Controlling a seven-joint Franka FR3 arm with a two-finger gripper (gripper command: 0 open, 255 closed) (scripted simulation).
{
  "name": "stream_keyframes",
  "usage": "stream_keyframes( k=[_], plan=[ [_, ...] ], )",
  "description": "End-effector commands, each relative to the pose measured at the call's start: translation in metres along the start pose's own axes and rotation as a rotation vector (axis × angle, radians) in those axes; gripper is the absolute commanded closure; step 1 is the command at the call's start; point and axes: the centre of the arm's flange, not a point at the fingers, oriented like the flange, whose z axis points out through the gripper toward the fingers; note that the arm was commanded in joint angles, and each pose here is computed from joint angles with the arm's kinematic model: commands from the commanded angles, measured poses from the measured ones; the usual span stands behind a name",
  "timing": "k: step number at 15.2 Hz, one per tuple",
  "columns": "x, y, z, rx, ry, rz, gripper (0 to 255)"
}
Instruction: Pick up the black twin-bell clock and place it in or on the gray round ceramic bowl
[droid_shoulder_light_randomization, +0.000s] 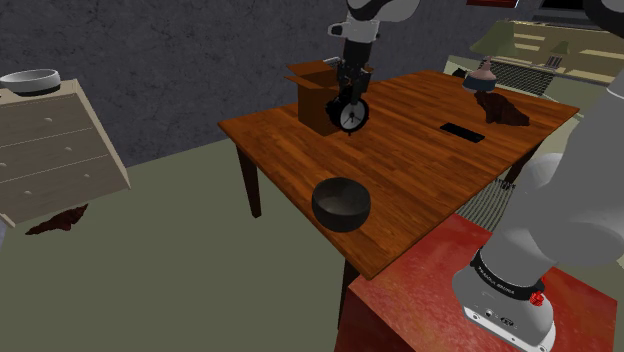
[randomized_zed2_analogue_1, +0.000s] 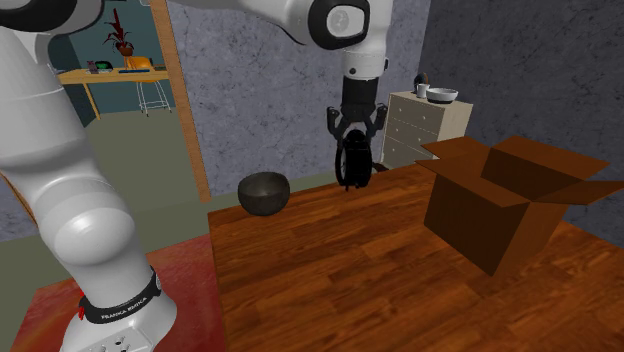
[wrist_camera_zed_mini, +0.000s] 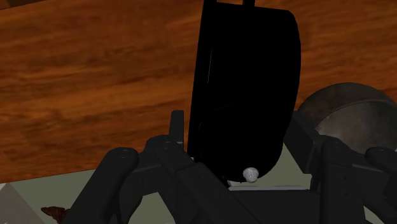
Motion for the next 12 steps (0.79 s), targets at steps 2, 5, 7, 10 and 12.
stream_keyframes(
  k=[2,5,7,10,12],
  plan=[
    [0.000,0.000,-0.017,0.000,0.000,0.000,255],
    [0.013,-0.023,-0.022,0.000,0.000,0.000,255],
    [0.025,-0.046,-0.025,0.000,0.000,0.000,255],
    [0.044,-0.080,-0.030,0.000,0.000,0.000,255],
    [0.057,-0.103,-0.033,0.000,0.000,0.000,255]
  ],
)
